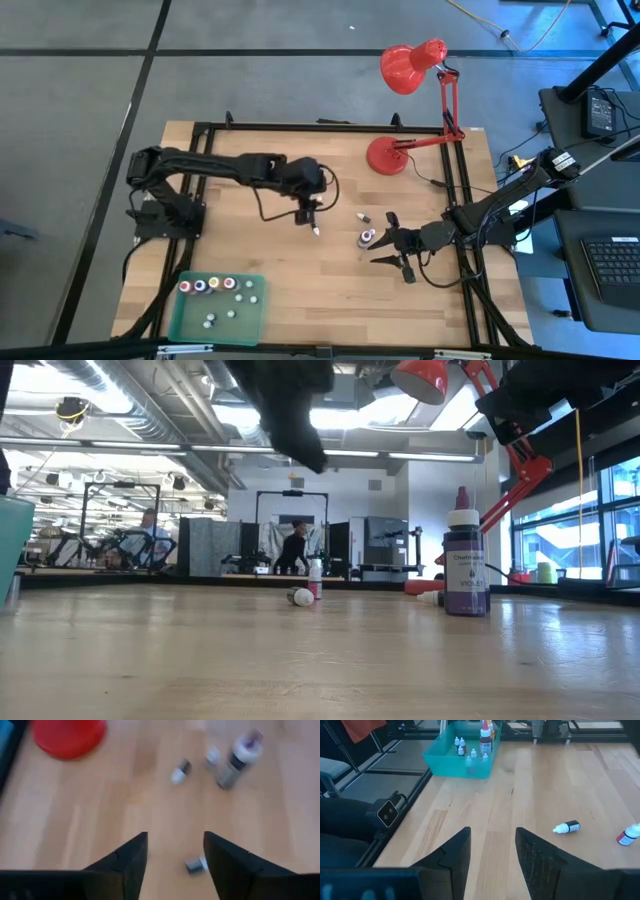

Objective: Pick & Place food coloring
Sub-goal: Put the pink food coloring into the blue bin

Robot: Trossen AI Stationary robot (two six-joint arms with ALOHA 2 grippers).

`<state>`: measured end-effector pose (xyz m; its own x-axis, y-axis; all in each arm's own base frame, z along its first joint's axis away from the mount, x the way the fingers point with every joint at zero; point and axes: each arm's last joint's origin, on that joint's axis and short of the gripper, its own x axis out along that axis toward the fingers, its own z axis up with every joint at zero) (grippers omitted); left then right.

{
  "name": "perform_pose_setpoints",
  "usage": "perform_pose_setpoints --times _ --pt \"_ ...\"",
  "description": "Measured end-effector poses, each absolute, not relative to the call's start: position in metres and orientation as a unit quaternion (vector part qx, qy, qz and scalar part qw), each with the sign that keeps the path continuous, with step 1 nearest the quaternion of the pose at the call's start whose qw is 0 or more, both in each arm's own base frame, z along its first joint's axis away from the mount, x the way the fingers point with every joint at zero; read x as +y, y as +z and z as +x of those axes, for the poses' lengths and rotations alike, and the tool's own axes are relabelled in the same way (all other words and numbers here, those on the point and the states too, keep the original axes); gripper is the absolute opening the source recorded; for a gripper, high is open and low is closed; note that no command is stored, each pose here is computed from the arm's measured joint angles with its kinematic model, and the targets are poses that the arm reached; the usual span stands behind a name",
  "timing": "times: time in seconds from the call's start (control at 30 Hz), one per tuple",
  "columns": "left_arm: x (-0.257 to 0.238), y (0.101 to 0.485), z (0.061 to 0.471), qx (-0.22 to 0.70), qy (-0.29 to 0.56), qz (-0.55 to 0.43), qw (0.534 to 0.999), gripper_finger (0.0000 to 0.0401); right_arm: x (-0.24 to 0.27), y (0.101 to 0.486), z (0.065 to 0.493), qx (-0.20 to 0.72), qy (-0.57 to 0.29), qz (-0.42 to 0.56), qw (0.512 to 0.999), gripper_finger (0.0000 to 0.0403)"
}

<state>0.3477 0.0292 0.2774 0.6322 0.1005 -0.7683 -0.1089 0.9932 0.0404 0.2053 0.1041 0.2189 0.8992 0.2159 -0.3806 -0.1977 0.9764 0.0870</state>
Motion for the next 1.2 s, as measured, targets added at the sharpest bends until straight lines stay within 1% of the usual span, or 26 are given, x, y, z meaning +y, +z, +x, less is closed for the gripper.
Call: perform_pose_setpoints --times 0.13,0.3,0.63,0.73,0.8,1.03,1.2 --pt "0.041 0.274 0.351 0.42 0.077 -0.009 0.904 0.0207 0.104 0.218 0.205 0.201 0.105 0.022 0.974 0.0157" --pt "0.051 0.263 0.362 0.412 0.093 -0.012 0.906 0.0209 0.103 0.217 0.205 0.205 0.101 0.02 0.973 0.0157" --pt "0.066 0.199 0.382 0.493 0.121 -0.022 0.861 0.0189 0.099 0.217 0.206 0.209 0.089 0.023 0.974 0.0157" --pt "0.07 0.184 0.385 0.507 0.145 -0.023 0.85 0.0185 0.099 0.217 0.206 0.209 0.089 0.023 0.974 0.0157" --pt "0.073 0.175 0.386 0.518 0.142 -0.029 0.843 0.0184 0.099 0.217 0.206 0.209 0.089 0.023 0.974 0.0157" --pt "0.074 0.165 0.387 0.533 0.123 -0.042 0.836 0.018 0.099 0.217 0.206 0.209 0.09 0.023 0.973 0.0157" --pt "0.074 0.165 0.387 0.534 0.122 -0.042 0.836 0.016 0.099 0.216 0.206 0.21 0.09 0.022 0.973 0.0157"
